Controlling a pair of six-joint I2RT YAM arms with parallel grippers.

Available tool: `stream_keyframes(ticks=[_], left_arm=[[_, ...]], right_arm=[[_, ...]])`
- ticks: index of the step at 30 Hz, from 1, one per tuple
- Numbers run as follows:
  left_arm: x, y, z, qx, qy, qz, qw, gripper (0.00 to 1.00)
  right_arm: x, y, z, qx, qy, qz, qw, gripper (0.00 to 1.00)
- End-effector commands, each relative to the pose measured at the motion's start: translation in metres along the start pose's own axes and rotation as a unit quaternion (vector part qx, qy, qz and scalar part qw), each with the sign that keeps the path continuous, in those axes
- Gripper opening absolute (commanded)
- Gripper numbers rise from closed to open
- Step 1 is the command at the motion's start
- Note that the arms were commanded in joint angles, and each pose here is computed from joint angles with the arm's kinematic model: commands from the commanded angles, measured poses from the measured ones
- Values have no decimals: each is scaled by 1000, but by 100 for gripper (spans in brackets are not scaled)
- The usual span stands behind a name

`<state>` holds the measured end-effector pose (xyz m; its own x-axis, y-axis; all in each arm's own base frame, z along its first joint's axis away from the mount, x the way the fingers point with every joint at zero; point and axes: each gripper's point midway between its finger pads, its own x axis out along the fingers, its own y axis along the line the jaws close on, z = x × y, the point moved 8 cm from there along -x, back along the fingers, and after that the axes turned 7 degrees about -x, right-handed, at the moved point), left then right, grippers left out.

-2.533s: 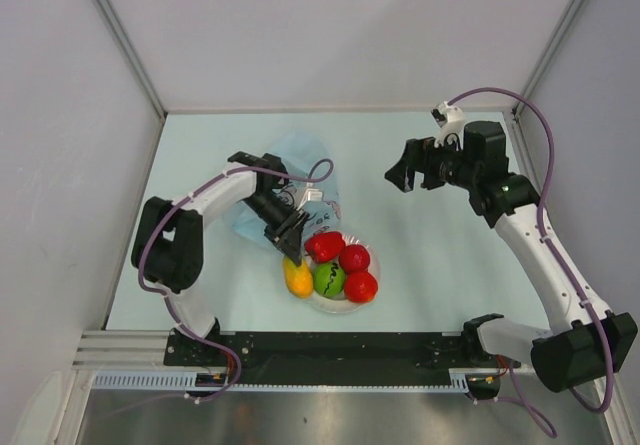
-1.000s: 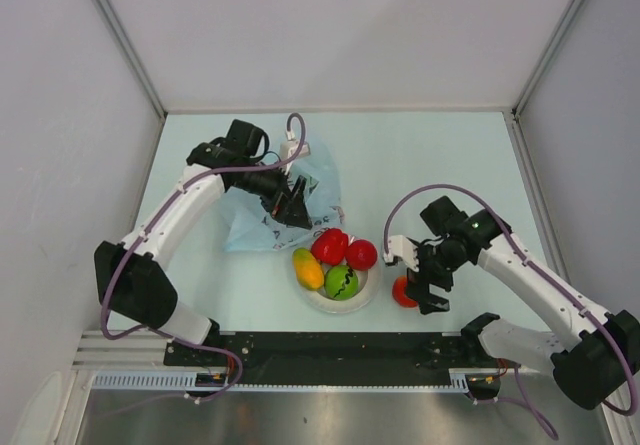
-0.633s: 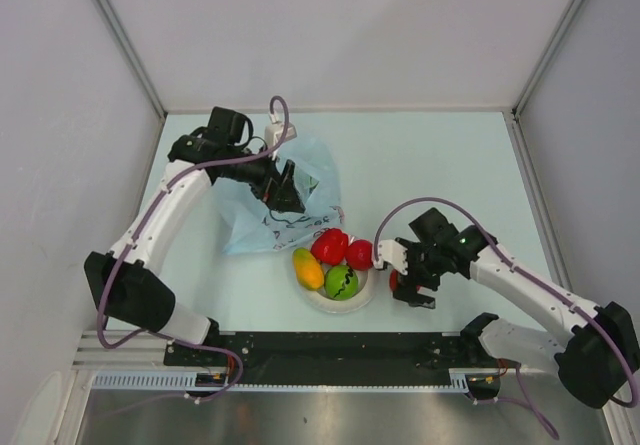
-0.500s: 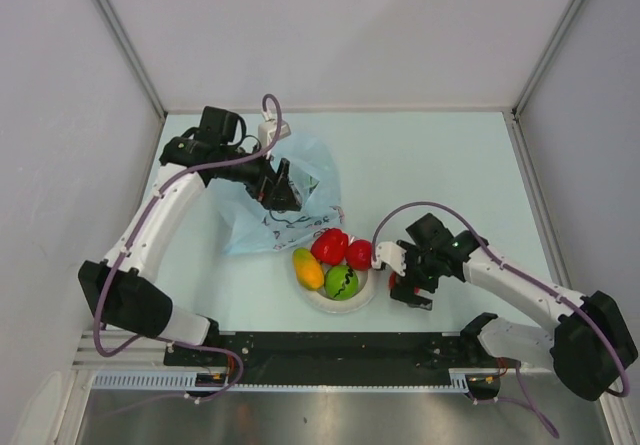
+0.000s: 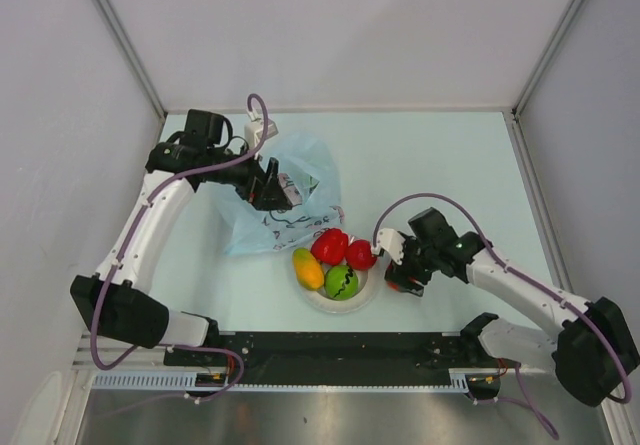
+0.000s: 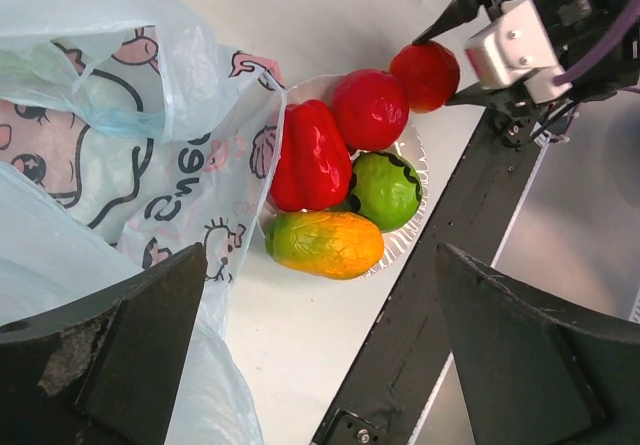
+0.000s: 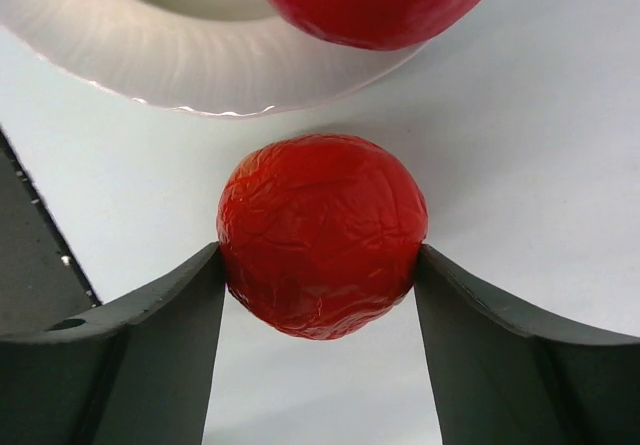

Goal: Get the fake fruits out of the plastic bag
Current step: Pick up the fake fruit from the center of the board, then place the fake fruit on the plate.

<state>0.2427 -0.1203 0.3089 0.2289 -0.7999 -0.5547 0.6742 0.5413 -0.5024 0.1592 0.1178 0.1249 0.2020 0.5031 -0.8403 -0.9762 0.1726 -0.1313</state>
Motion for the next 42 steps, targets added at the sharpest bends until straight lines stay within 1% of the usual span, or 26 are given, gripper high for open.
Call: stream_keyframes(ticks=[1,2,3,6,8,9,10,17,19,22,27,29,30,32,33,35,37,38,42], left_arm=[[-9,-5,0,4,-19,5,1000,100],[-10,-5,0,3,-20,6,1000,100],[-10,-4,0,2,-21,6,1000,100],[-11,-2,0,-1,-24,11,1000,100],[-11,0,0,-4,-25,14,1000,100],[-11,1,0,-4,-26,15,1000,100],[-12,2,0,-7,-27,17,999,100],[-16,2,-1,-10,-33,21,999,100],[-17,1,-4,-12,-37,20,999,100],[-18,1,-9,-15,-39,19,999,100],[-18,3,-15,-19,-44,21,999,100],[-19,1,-16,-20,-47,20,999,100],[-19,1,-16,-21,-48,19,998,100],[-21,0,-16,-19,-51,19,998,100],[-21,1,-17,-19,-51,19,998,100],[-22,-1,-18,-19,-53,16,998,100],[-22,-1,-18,-19,-55,18,998,100],[-23,-1,-19,-19,-57,18,998,100],[-23,-1,-23,-21,-56,18,998,100]], right_arm=[[-30,7,18,-26,-50,2,998,58],[-36,11,21,-36,-61,8,997,57],[-45,18,26,-49,-91,14,995,57],[-56,34,38,-76,-126,28,989,58],[-55,43,48,-94,-138,36,985,59],[-53,44,50,-89,-136,32,986,58],[-51,43,56,-97,-147,26,984,59],[-25,37,71,-115,-134,-6,984,59],[-21,37,73,-119,-137,-8,983,61],[-14,40,73,-132,-122,-11,984,66],[-8,44,76,-147,-118,-16,982,69],[-6,46,76,-152,-114,-20,982,72],[-4,46,77,-154,-114,-23,981,76],[-2,46,76,-159,-108,-23,981,80],[-1,47,76,-161,-106,-23,981,84],[1,47,73,-162,-100,-25,981,87],[1,47,73,-161,-102,-28,981,94],[0,48,74,-161,-103,-28,981,100],[-6,49,75,-155,-103,-32,982,100]])
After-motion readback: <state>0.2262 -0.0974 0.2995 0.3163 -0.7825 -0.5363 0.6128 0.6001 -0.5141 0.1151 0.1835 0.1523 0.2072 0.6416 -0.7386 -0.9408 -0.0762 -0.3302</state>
